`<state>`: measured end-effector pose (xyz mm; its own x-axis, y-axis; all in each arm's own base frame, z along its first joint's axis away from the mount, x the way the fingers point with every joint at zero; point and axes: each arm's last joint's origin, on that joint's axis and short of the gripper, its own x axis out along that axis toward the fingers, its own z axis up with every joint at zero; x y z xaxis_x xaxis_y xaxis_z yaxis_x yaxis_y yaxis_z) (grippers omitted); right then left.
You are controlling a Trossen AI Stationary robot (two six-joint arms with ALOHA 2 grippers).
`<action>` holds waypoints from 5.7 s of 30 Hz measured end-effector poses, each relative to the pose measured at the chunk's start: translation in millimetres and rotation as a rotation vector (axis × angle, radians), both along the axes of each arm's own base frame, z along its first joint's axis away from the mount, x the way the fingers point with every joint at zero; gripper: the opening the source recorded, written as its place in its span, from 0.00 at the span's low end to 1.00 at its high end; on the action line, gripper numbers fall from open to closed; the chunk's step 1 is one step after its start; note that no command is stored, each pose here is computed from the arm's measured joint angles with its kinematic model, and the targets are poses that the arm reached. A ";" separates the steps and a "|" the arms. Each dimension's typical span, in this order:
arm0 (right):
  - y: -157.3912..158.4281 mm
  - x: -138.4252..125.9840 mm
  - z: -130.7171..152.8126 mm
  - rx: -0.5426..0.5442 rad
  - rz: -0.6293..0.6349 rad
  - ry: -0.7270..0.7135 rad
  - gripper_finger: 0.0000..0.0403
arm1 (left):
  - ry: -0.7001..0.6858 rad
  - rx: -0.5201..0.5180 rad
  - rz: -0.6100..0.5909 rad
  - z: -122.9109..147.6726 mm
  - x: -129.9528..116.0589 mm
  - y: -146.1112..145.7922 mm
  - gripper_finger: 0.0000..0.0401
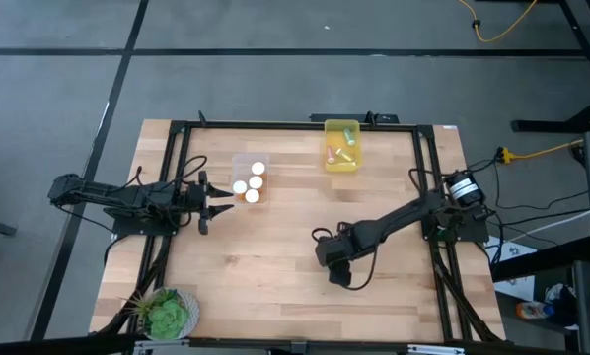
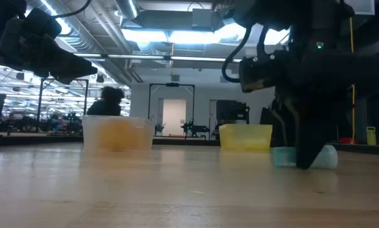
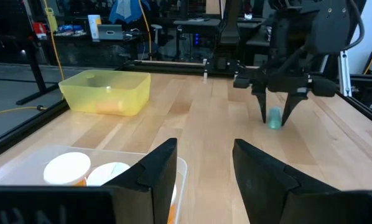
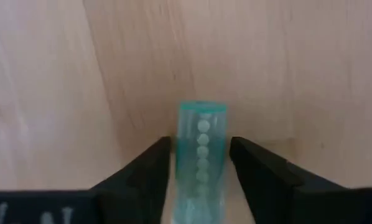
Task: Pick and place medicine bottles into bin by pill shape (circle, oval)
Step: Put the small green pill bottle into the yellow bin, then return to Home Position
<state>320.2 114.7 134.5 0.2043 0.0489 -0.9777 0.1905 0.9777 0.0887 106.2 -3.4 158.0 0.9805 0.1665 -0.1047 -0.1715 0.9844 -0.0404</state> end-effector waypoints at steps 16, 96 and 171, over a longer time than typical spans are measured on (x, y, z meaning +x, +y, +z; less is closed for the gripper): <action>-56.9 13.5 49.8 -0.570 -0.226 -0.114 0.16 | 0.000 0.000 0.000 0.0 0.0 0.0 0.37; -120.0 -175.6 30.7 -0.056 0.075 -1.105 0.54 | -0.009 -0.050 0.005 0.1 0.0 0.0 0.37; -111.5 -222.2 32.7 -0.138 0.107 -1.387 0.54 | -0.009 -0.050 0.005 0.0 0.0 0.0 0.37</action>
<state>98.0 3.3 167.2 0.9988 0.0466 0.0177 -0.0473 0.9979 0.0441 106.2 -3.4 158.1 0.9806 0.1660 -0.1046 -0.1757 0.9802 -0.0912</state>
